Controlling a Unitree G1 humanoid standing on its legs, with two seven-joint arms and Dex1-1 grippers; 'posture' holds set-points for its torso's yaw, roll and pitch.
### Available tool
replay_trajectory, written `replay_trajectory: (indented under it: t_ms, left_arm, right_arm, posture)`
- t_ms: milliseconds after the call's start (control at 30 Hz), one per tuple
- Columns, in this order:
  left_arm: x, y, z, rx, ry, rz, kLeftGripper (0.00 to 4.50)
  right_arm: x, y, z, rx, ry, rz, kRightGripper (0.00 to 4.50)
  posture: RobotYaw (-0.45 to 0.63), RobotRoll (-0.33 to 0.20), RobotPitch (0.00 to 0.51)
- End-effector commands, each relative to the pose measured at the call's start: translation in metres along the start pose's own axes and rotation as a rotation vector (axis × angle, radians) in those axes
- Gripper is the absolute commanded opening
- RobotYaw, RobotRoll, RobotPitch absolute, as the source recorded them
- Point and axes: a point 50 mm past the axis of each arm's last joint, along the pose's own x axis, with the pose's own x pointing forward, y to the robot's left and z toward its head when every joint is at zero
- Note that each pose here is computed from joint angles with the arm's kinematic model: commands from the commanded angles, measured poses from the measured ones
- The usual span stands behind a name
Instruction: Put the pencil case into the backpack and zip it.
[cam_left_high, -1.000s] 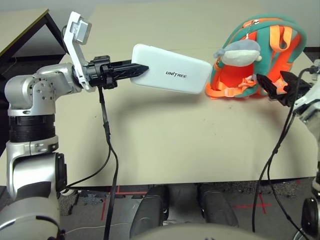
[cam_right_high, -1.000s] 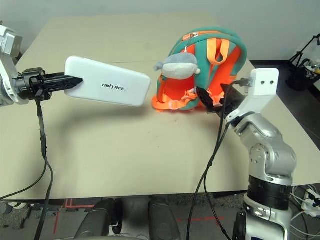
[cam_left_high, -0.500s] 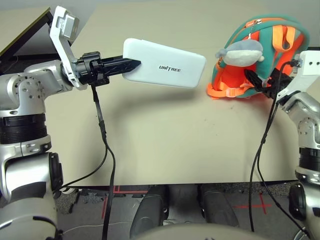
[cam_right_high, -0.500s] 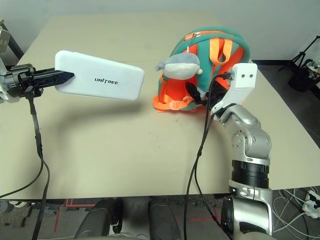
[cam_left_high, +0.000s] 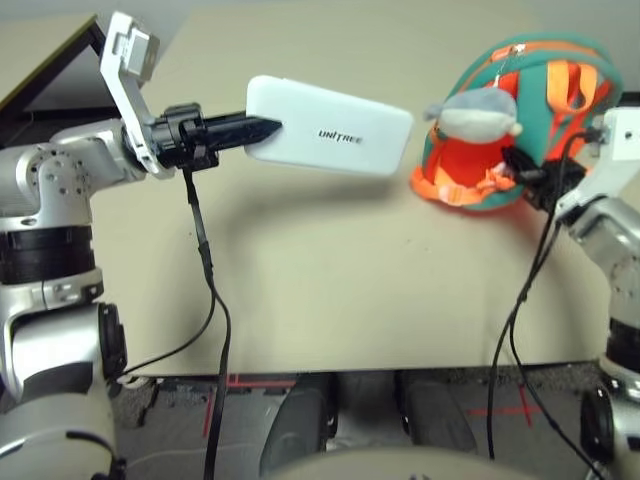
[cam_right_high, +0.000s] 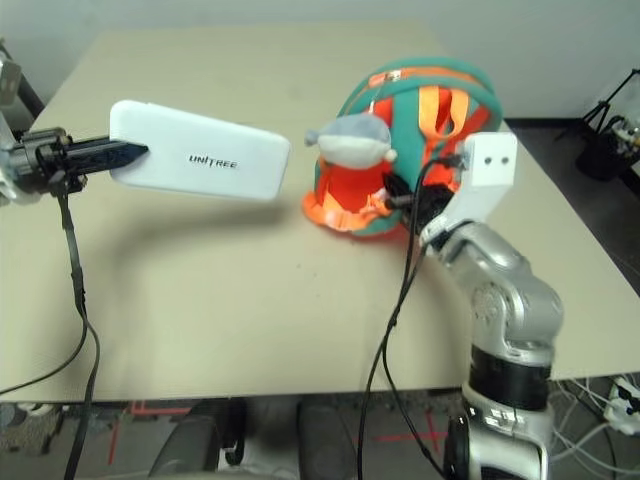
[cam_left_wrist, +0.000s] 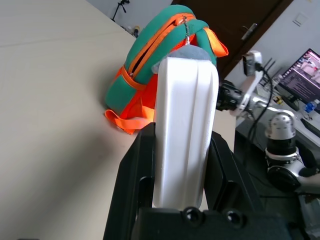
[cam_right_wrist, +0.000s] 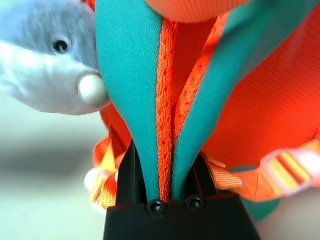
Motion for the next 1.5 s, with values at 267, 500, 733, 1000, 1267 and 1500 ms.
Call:
replay_trajectory:
  t_ms: [267,500,733,1000,1267,1500]
  left_arm:
    - [0.0,0.002,0.001,-0.012,0.008,-0.043,1.35]
    - [-0.002,0.003,0.0,-0.017,0.016,-0.04,1.35]
    - [-0.001,0.006,0.002,-0.016,0.025,-0.043,1.35]
    - [0.006,0.009,0.004,-0.013,0.028,-0.069,1.35]
    - [0.008,-0.001,0.015,0.034,0.023,-0.089,1.35]
    - [0.006,-0.008,0.03,0.104,0.043,-0.103,1.35]
  right_arm:
    - [-0.045,0.037,0.004,0.002,0.075,0.111,0.22]
    - [-0.076,0.056,0.011,-0.026,0.153,0.214,0.22]
    - [-0.106,0.074,0.019,0.068,0.29,0.255,0.22]
    - [-0.113,0.068,0.013,0.08,0.343,0.22,0.22]
    - [-0.098,0.053,-0.028,0.105,0.301,0.168,0.22]
    - [-0.102,0.045,-0.044,0.099,0.311,0.166,0.22]
  posture:
    - [-0.16,0.0,0.162]
    - [-0.18,0.0,0.168]
    - [-0.22,0.0,0.171]
    - [-0.24,0.0,0.169]
    - [-0.18,0.0,0.159]
    - [-0.16,0.0,0.16]
